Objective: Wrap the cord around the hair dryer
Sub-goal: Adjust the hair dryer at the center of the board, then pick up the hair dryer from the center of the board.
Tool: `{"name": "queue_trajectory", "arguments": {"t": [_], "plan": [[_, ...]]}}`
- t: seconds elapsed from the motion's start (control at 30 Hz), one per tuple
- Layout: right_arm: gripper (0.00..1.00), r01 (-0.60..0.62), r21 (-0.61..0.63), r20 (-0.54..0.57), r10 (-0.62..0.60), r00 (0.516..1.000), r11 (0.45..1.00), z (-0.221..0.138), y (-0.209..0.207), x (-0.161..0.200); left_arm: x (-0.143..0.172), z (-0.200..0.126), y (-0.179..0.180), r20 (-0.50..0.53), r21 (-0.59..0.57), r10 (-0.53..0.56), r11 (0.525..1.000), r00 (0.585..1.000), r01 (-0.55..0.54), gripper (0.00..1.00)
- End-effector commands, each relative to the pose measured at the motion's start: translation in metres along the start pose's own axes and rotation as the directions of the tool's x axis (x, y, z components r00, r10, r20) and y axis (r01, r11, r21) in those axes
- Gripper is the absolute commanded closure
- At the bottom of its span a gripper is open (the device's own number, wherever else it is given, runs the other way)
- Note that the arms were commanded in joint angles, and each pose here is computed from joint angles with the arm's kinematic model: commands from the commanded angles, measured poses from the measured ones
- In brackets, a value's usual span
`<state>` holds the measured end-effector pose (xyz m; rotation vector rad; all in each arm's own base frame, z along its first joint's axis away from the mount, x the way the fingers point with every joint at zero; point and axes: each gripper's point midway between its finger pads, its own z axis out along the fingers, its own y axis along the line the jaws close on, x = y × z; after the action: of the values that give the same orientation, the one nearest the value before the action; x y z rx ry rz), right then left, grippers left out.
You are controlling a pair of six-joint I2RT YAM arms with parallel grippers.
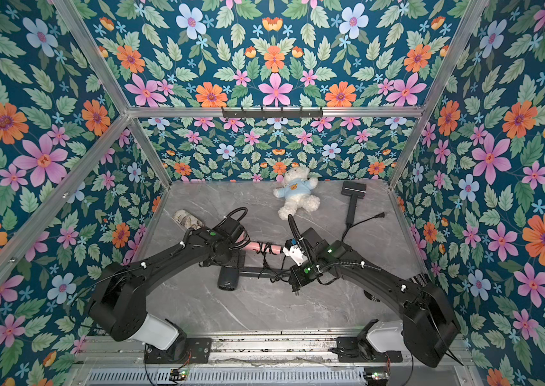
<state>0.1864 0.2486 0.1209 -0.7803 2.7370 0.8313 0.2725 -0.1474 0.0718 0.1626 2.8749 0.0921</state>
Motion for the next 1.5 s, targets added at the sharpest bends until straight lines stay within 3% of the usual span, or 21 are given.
{"name": "queue_trajectory", "arguments": {"t": [0.0, 0.3, 0.4, 0.5, 0.57, 0.73, 0.8, 1.1, 1.27, 1.47], "plan": [[1.00, 0.015, 0.007, -0.002, -0.015, 1.000, 1.000, 0.002, -0.002, 0.000, -0.001, 0.010, -0.007, -0.015, 0.032, 0.043, 0.999, 0.999, -0.042, 0.01], [1.00, 0.013, 0.016, -0.005, -0.013, 1.000, 1.000, 0.006, -0.005, 0.000, 0.013, 0.044, -0.009, -0.097, 0.023, 0.078, 0.997, 0.992, -0.076, 0.01], [1.00, 0.013, 0.020, -0.004, -0.013, 1.000, 1.000, 0.007, -0.006, -0.001, 0.016, 0.052, -0.009, -0.118, 0.018, 0.087, 0.996, 0.989, -0.086, 0.07], [1.00, 0.013, 0.023, -0.003, -0.013, 1.000, 1.000, 0.007, -0.007, -0.001, 0.016, 0.053, -0.009, -0.123, 0.017, 0.090, 0.996, 0.988, -0.089, 0.08], [1.00, 0.012, 0.024, -0.003, -0.011, 1.000, 1.000, 0.007, -0.007, -0.001, 0.010, 0.046, -0.009, -0.106, 0.017, 0.088, 0.996, 0.991, -0.086, 0.01], [1.00, 0.008, 0.026, -0.007, -0.008, 1.000, 1.000, 0.009, -0.008, -0.001, -0.022, -0.007, 0.007, 0.015, -0.055, 0.047, 0.997, 0.999, -0.046, 0.01], [1.00, 0.007, 0.029, -0.009, -0.007, 1.000, 1.000, 0.009, -0.009, 0.000, -0.021, -0.033, 0.018, 0.030, -0.078, 0.031, 0.997, 0.999, -0.029, 0.01], [1.00, -0.001, 0.037, -0.006, 0.002, 1.000, 0.999, 0.012, -0.011, 0.000, 0.064, -0.065, -0.002, -0.028, -0.006, -0.012, 1.000, 1.000, 0.012, 0.01], [1.00, -0.006, 0.030, -0.007, 0.006, 1.000, 1.000, 0.015, -0.011, -0.001, 0.090, -0.036, -0.009, -0.033, 0.015, -0.056, 0.998, 0.998, 0.057, 0.01], [1.00, -0.003, 0.038, -0.006, 0.003, 1.000, 0.999, 0.009, -0.011, 0.003, 0.087, -0.004, -0.009, -0.028, -0.027, -0.046, 0.999, 0.999, 0.045, 0.01]]}}
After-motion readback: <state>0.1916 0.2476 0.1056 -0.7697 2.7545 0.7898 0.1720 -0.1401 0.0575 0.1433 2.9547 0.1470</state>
